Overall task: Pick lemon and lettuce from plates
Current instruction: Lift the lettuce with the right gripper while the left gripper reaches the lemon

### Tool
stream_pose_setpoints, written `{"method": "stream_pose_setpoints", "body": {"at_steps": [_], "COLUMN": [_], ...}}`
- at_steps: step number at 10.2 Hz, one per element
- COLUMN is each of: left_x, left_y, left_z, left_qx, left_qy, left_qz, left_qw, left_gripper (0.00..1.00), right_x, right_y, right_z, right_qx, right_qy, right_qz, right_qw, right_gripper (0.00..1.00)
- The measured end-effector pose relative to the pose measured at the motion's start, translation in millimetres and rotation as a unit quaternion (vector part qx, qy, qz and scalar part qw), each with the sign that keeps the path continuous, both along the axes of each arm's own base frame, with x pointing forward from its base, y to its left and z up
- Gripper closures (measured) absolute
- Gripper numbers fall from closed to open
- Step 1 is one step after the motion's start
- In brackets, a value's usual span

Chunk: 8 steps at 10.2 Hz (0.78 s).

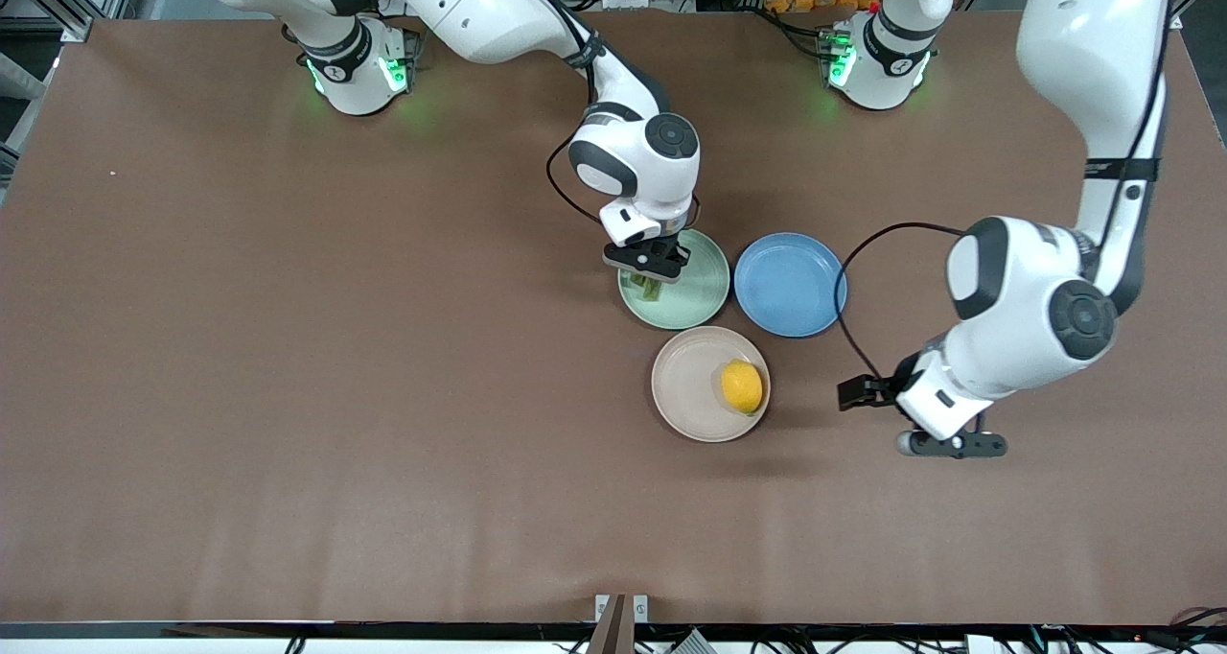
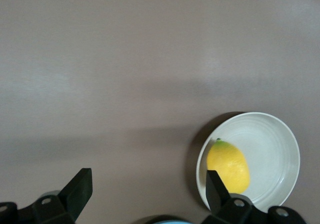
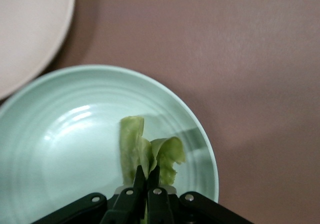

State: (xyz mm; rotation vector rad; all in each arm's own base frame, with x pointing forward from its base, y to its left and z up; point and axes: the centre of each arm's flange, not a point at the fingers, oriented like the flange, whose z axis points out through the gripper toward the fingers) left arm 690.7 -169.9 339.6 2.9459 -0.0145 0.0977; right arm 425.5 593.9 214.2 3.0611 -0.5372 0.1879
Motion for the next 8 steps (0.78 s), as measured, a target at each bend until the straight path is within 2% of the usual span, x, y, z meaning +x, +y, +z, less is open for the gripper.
{"method": "stream_pose_setpoints", "body": {"at_steps": [3,4,6,8], "left_x": [-6,-8,-13,-17], "left_y": [-35,-41,-58,-68], "left_z": [-7,-6,-6,-11], "left_qx": [-0.004,-0.004,-0.001,0.0], "left_qy": [-0.001,-0.001,0.004,0.015], "left_qz": [0.001,0.003,0.02,0.047], "left_qw": [1.0,1.0,1.0,0.999], "left_gripper": [0.0,0.0,0.0,0.0], "right_x": [27,43,85,120], "right_y": [-7,-17,-66,-148], "right_z": [43,69,160,256], "right_qx": [-0.025,-0.02,0.007,0.023], "right_qy": [0.019,0.032,0.064,0.079], "right_qz": [-0.02,-0.022,-0.007,0.003], "right_qw": [0.999,0.999,0.998,0.997], "right_gripper": [0.96,0.96,0.96,0.96]}}
